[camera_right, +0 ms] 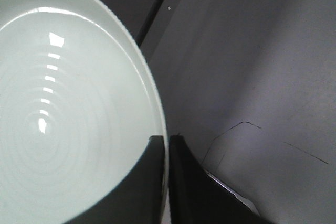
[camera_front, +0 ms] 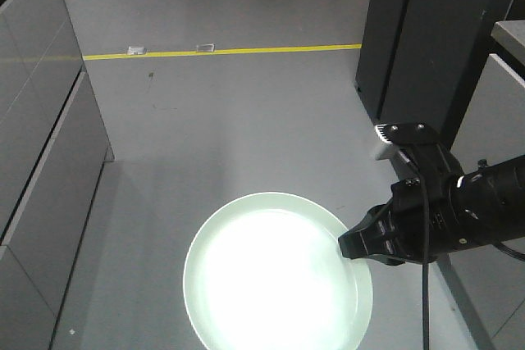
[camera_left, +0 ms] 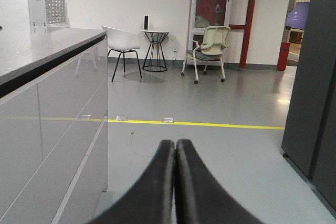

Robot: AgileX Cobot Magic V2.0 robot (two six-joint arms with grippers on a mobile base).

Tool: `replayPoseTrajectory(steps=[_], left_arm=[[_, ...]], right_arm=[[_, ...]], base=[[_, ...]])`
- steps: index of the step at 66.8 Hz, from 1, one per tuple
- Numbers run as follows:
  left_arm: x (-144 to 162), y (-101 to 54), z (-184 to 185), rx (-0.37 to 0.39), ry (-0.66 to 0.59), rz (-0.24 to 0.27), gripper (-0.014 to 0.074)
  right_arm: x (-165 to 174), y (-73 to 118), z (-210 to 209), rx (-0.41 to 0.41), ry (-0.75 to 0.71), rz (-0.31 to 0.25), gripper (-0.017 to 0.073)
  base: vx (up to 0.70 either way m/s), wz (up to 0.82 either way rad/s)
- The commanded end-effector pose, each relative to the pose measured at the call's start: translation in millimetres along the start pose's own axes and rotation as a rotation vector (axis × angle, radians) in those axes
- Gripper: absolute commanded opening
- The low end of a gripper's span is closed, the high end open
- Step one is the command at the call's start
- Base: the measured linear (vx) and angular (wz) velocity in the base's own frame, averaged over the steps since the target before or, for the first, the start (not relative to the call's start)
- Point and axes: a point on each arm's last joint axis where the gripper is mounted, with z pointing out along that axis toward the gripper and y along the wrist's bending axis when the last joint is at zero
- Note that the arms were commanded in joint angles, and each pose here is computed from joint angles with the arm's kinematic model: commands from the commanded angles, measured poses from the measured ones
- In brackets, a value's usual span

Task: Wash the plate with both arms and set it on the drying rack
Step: 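Keep holding the plate while turning toward the sink counter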

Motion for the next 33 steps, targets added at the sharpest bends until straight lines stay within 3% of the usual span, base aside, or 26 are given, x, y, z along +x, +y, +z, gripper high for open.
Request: replayPoseTrajectory(steps=[1,33], left_arm=[[-16.7,-1.4,-2.7,0.014,-0.116,-0.009,-0.0006],[-16.7,-1.4,-2.7,0.014,-0.116,-0.009,-0.0006]], right_arm=[[-9.0,7.7,-11.4,-0.017,-0.077,-0.008,-0.0001],[-9.0,7.7,-11.4,-0.017,-0.077,-0.008,-0.0001]], base=[[0.14,-0.07],[0.13,-0.06]])
